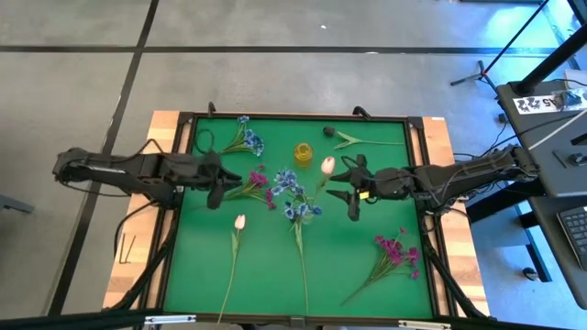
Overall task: Sort flowers into vase by color
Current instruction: Put the pink flower into the transparent vase
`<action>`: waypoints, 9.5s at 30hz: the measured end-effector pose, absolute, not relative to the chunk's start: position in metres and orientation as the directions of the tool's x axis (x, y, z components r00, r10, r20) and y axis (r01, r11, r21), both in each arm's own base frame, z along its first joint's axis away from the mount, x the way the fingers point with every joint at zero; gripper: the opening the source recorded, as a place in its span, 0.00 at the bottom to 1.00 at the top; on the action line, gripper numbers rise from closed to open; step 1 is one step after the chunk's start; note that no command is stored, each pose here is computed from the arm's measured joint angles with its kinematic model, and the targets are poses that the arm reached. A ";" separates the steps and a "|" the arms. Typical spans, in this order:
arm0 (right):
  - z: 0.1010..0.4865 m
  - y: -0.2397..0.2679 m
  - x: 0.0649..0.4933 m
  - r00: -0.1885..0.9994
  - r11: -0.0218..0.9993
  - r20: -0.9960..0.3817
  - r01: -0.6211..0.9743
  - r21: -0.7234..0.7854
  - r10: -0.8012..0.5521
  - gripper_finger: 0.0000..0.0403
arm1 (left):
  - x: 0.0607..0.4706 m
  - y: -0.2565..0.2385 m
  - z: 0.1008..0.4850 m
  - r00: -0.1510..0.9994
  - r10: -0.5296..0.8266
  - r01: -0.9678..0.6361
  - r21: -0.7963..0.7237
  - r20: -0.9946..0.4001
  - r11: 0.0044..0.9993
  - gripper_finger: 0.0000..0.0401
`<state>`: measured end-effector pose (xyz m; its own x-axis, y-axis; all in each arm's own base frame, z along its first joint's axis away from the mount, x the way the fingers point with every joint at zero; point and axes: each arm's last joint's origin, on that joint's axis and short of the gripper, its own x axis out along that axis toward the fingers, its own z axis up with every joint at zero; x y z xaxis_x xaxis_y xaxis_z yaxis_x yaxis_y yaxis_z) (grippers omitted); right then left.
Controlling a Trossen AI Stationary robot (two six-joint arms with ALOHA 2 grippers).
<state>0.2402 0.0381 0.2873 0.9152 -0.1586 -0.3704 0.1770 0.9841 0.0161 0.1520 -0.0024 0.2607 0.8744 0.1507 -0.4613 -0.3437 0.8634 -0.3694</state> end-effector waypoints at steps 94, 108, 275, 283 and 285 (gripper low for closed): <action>0.279 0.086 0.188 0.803 0.925 -0.487 0.380 -0.025 -0.343 0.45 | 0.244 -0.120 0.133 0.395 -0.029 -0.792 -0.356 -0.918 0.496 0.25; 0.279 0.086 0.188 0.803 0.925 -0.487 0.380 -0.025 -0.343 0.45 | 0.246 -0.112 0.132 0.421 0.072 -0.805 -0.336 -0.904 0.490 0.22; 0.289 0.033 0.221 0.973 0.997 0.228 0.027 0.071 -0.042 0.01 | 0.173 -0.058 0.375 0.912 0.396 -0.380 0.146 -0.110 0.914 0.28; 0.266 0.038 0.245 0.980 0.998 0.198 0.015 0.059 -0.026 0.01 | 0.174 -0.050 0.319 0.910 0.391 -0.381 0.093 -0.137 0.920 0.28; 0.258 0.039 0.250 0.984 0.998 0.179 0.015 0.057 -0.025 0.01 | 0.173 -0.049 0.308 0.910 0.394 -0.387 0.079 -0.130 0.919 0.28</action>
<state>0.2504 0.0388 0.2584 0.9835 -0.0246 0.1791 0.0147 0.9983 0.0567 0.1727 -0.0488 0.3081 0.9098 0.3941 -0.1301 -0.3867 0.9188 0.0786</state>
